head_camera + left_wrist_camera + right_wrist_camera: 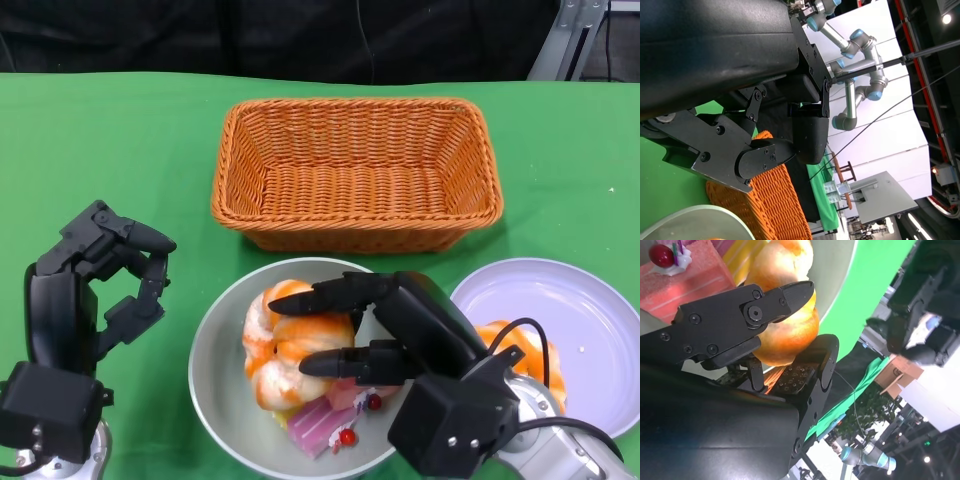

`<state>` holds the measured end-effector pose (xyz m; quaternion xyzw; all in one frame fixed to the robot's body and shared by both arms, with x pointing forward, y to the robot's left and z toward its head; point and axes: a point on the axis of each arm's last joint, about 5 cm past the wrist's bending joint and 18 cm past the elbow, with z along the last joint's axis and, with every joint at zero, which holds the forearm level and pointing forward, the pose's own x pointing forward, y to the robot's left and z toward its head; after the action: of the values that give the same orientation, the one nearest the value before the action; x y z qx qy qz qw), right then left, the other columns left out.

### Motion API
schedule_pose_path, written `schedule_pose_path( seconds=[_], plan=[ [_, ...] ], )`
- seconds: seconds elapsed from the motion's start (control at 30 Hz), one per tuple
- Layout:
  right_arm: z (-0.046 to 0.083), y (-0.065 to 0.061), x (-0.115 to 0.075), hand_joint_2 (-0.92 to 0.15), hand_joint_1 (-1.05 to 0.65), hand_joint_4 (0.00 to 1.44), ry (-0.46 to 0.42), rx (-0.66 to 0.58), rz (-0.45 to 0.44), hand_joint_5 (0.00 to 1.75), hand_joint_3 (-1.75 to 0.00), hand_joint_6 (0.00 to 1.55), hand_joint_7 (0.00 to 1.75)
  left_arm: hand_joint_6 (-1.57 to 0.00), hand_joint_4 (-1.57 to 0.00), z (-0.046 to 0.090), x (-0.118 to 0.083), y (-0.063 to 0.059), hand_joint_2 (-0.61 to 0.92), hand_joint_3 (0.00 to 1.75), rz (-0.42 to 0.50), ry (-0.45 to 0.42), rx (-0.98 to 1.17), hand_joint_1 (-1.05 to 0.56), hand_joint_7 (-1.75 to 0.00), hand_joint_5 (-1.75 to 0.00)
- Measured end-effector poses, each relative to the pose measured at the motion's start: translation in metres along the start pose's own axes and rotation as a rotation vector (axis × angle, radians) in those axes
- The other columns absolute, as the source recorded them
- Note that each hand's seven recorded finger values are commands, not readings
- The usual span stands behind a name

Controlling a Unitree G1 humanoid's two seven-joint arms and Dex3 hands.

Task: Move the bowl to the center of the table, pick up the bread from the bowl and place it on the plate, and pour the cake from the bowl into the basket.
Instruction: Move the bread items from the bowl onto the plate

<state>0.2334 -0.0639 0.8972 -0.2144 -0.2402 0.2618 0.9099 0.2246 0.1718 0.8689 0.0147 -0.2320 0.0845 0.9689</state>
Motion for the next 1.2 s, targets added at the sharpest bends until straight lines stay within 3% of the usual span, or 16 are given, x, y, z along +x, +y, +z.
schedule_pose_path(
  seconds=[0.27,0.47,0.67,0.83,1.2],
  plan=[
    [0.007,-0.013,-0.006,-0.92,-0.26,0.71,-0.004,0.053,-0.092,1.73,-0.1,0.86,0.82,-0.76,-0.75,-0.003,0.001,0.001,0.73,0.72,-0.002,0.015,0.006,-0.12,-1.29,-1.62],
    [0.018,-0.028,-0.01,-0.92,-0.28,0.71,-0.007,0.095,-0.162,1.74,-0.11,0.8,0.98,-0.75,-0.75,-0.004,0.001,0.001,0.72,0.74,-0.004,0.025,0.009,-0.12,-1.3,-1.62],
    [0.025,-0.042,-0.016,-0.92,-0.28,0.7,-0.001,0.119,-0.224,1.74,-0.15,0.75,1.07,-0.74,-0.74,-0.005,0.001,0.002,0.71,0.74,-0.004,0.033,0.009,-0.11,-1.31,-1.63],
    [0.03,-0.057,-0.025,-0.92,-0.26,0.74,-0.005,0.138,-0.265,1.6,-0.15,0.73,1.12,-0.75,-0.74,-0.006,0.001,0.002,0.72,0.71,-0.001,0.04,0.006,-0.11,-1.3,-1.63],
    [0.029,-0.083,-0.053,-0.92,-0.15,0.72,0.083,0.116,-0.383,1.53,-0.18,0.71,1.18,-0.76,-0.73,-0.007,0.001,0.003,0.73,0.7,0.012,0.046,-0.002,-0.1,-1.29,-1.61]
  ],
)
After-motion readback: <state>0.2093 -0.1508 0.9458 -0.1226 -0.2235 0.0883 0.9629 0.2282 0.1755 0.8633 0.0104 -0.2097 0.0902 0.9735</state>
